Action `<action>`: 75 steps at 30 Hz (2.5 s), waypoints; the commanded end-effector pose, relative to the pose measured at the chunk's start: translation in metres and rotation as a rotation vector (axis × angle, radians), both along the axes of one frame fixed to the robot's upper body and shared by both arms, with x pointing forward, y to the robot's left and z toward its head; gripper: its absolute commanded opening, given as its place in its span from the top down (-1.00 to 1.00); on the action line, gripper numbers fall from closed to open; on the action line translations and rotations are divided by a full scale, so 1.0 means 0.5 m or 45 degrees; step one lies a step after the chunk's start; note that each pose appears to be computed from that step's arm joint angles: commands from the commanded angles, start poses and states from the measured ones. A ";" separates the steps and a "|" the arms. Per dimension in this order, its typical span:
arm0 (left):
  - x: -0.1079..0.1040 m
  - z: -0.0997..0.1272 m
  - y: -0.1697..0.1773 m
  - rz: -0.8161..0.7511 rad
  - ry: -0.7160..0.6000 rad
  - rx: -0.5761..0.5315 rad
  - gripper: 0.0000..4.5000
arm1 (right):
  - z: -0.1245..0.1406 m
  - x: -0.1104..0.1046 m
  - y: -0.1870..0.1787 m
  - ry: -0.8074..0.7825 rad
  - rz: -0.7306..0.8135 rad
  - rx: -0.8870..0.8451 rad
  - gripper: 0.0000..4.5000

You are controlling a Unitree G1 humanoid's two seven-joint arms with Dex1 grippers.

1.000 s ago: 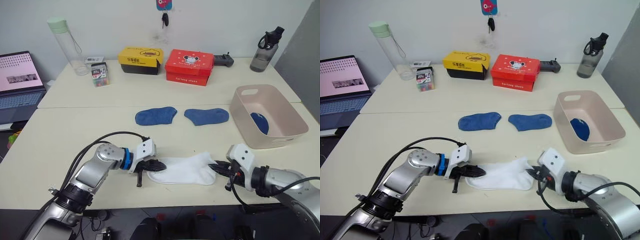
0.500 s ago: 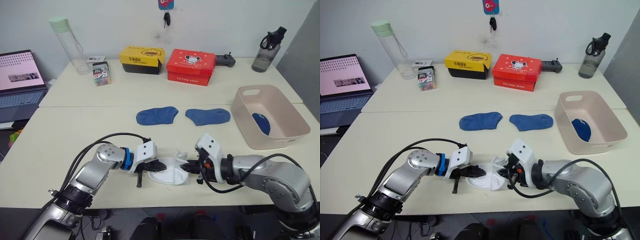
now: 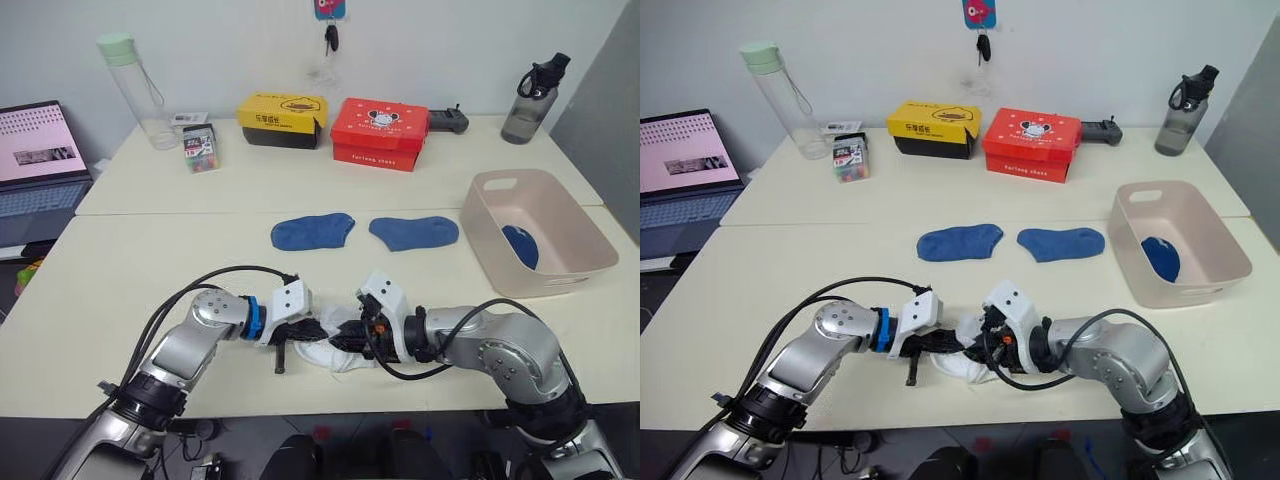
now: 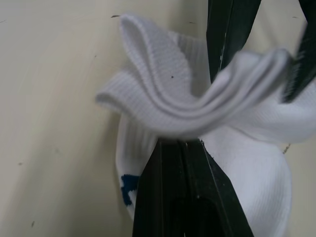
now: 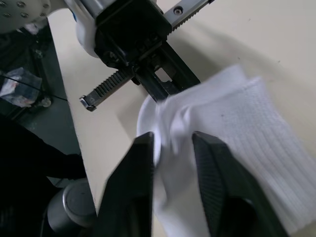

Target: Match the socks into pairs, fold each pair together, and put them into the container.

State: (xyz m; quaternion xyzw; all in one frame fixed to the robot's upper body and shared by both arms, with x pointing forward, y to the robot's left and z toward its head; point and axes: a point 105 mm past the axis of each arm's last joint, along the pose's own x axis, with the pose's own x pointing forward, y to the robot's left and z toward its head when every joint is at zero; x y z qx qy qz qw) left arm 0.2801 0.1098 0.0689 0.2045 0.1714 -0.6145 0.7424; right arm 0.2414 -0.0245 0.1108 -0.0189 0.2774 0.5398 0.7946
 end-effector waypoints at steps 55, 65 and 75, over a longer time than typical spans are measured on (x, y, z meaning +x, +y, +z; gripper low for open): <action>0.048 0.143 -0.050 -0.254 -0.091 -0.142 1.00 | 0.033 0.055 -0.041 -0.467 -0.005 0.021 1.00; 0.029 0.058 -0.030 -0.248 -0.004 0.012 1.00 | -0.041 0.010 -0.022 -0.321 0.186 -0.058 1.00; 0.032 0.032 0.018 -0.161 -0.055 0.068 1.00 | -0.067 -0.041 -0.055 -0.282 0.325 -0.161 1.00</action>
